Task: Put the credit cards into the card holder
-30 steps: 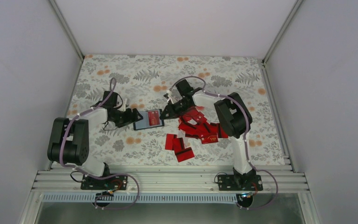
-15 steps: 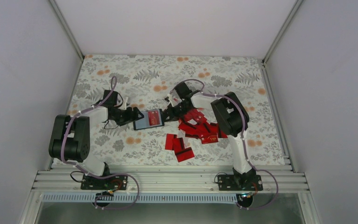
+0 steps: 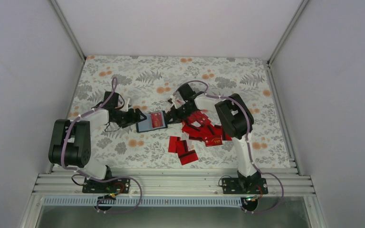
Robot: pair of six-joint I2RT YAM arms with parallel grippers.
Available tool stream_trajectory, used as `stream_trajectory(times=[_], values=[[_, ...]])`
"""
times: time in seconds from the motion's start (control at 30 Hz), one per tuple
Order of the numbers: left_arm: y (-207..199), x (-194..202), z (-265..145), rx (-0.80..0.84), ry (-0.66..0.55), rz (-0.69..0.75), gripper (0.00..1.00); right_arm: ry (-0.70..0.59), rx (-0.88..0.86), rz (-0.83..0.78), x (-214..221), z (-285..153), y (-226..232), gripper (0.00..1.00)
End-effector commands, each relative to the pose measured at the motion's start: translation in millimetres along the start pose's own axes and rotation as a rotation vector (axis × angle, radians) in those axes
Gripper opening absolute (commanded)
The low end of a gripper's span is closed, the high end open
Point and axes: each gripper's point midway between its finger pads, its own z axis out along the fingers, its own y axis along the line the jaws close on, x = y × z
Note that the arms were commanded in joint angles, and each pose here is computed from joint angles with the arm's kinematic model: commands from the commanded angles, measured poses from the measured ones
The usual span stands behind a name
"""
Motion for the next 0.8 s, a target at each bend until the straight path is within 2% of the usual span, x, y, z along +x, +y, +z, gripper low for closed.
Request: stream_trajectory(times=[0.0, 0.43, 0.77], values=[[-26, -3, -12, 0.085, -0.007, 0.037, 0.81, 0.043, 0.137, 0.056, 13, 19, -42, 0.04], [-52, -4, -13, 0.156, -0.001, 0.067, 0.8, 0.038, 0.127, 0.062, 7, 19, -38, 0.04], [-92, -16, -18, 0.213, -0.011, 0.114, 0.8, 0.029, 0.124, 0.061, 6, 17, -36, 0.04]])
